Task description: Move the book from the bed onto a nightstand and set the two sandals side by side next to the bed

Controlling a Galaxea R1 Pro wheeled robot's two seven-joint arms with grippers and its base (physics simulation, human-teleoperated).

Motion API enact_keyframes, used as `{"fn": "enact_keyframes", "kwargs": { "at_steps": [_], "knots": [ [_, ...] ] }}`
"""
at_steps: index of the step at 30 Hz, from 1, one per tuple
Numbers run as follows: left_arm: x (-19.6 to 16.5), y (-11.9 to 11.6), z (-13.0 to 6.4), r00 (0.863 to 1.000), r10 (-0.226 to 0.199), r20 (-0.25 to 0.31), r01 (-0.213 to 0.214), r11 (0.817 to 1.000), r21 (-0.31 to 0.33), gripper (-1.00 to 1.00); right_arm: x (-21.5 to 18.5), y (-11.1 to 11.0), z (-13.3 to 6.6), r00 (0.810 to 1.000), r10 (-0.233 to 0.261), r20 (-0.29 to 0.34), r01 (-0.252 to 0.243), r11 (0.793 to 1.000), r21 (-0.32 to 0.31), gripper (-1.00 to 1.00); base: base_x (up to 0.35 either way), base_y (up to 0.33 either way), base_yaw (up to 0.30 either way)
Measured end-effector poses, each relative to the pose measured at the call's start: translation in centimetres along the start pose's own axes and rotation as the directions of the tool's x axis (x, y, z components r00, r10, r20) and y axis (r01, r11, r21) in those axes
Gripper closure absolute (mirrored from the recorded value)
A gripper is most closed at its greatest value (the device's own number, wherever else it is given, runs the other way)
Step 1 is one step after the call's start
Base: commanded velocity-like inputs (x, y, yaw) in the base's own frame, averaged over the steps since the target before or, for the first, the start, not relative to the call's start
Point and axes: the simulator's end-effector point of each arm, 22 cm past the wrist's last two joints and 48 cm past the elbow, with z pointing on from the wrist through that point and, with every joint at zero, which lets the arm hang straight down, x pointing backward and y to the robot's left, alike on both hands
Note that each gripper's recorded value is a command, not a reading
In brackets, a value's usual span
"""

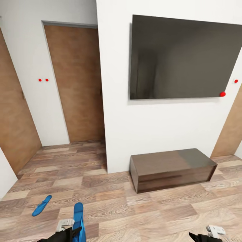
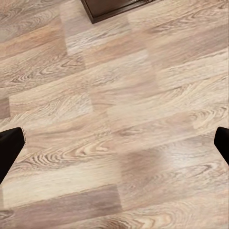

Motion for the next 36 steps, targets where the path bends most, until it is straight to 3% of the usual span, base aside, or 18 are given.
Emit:
{"fn": "enact_keyframes", "kwargs": {
  "at_steps": [23, 36],
  "knots": [
    [-1.3, -1.1, -1.7, 1.000, 0.000, -0.001, 0.000, 1.000, 0.000, 1.00, -1.2, 0.5, -2.0, 1.000, 0.000, -0.001, 0.000, 1.000, 0.000, -1.00, 0.000, 0.000, 0.289],
    [-1.7, -1.5, -2.2, 1.000, -0.002, 0.001, 0.002, 1.000, -0.001, 1.00, -1.5, 0.6, -2.7, 1.000, 0.000, -0.001, 0.000, 1.000, 0.000, -1.00, 0.000, 0.000, 0.038]
  ]
}}
